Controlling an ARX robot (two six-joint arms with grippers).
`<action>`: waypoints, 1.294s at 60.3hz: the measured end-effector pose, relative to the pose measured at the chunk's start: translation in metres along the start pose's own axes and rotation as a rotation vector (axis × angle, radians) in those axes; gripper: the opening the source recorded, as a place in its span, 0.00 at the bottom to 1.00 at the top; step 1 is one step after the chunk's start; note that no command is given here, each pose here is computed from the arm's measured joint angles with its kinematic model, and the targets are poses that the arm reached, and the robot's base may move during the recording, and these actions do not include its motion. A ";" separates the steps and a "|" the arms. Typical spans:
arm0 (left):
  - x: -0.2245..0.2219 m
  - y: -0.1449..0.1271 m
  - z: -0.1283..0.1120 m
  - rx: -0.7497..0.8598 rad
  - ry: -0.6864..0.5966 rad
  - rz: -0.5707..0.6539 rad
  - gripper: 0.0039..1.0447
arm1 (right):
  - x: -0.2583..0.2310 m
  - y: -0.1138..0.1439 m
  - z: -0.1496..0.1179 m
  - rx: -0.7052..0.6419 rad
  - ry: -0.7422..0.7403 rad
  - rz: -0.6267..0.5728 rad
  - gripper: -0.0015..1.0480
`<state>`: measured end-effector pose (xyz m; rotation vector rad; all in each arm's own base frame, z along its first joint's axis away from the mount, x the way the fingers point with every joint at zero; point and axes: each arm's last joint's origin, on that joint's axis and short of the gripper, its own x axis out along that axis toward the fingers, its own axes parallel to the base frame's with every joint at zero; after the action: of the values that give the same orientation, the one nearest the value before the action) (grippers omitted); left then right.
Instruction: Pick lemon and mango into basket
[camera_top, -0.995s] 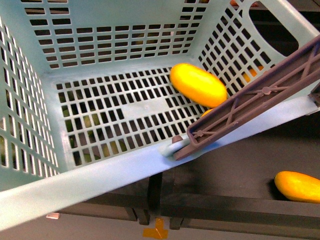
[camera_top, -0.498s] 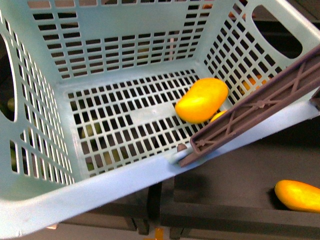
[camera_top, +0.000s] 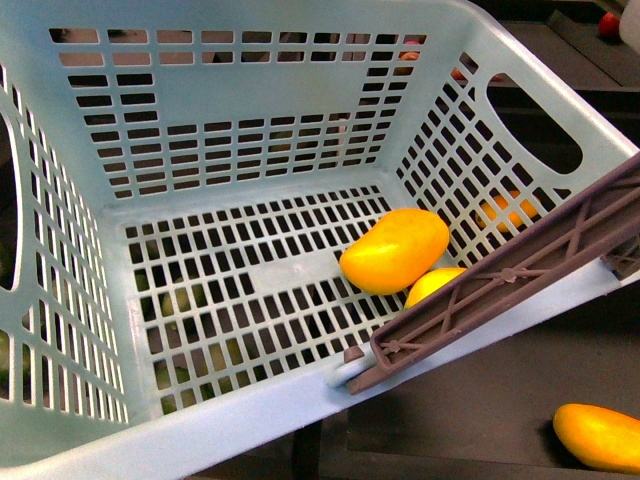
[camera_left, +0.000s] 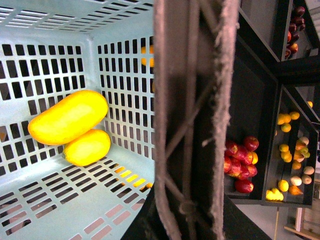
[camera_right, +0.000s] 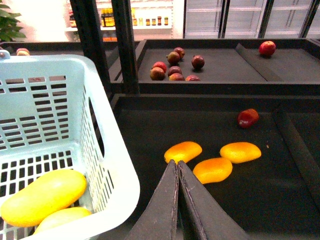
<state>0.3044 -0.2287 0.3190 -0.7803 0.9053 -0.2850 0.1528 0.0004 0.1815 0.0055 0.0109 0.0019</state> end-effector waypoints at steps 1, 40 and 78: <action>0.000 0.000 0.000 0.000 0.000 0.000 0.05 | -0.001 0.000 -0.001 0.000 0.000 0.000 0.02; 0.000 0.000 0.000 0.000 -0.001 0.000 0.05 | -0.029 0.000 -0.010 0.000 -0.026 -0.001 0.02; 0.000 0.000 0.000 0.000 -0.002 0.000 0.05 | -0.044 0.000 -0.010 0.000 -0.028 -0.001 0.02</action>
<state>0.3043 -0.2286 0.3192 -0.7802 0.9040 -0.2840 0.1087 0.0002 0.1720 0.0052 -0.0174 0.0012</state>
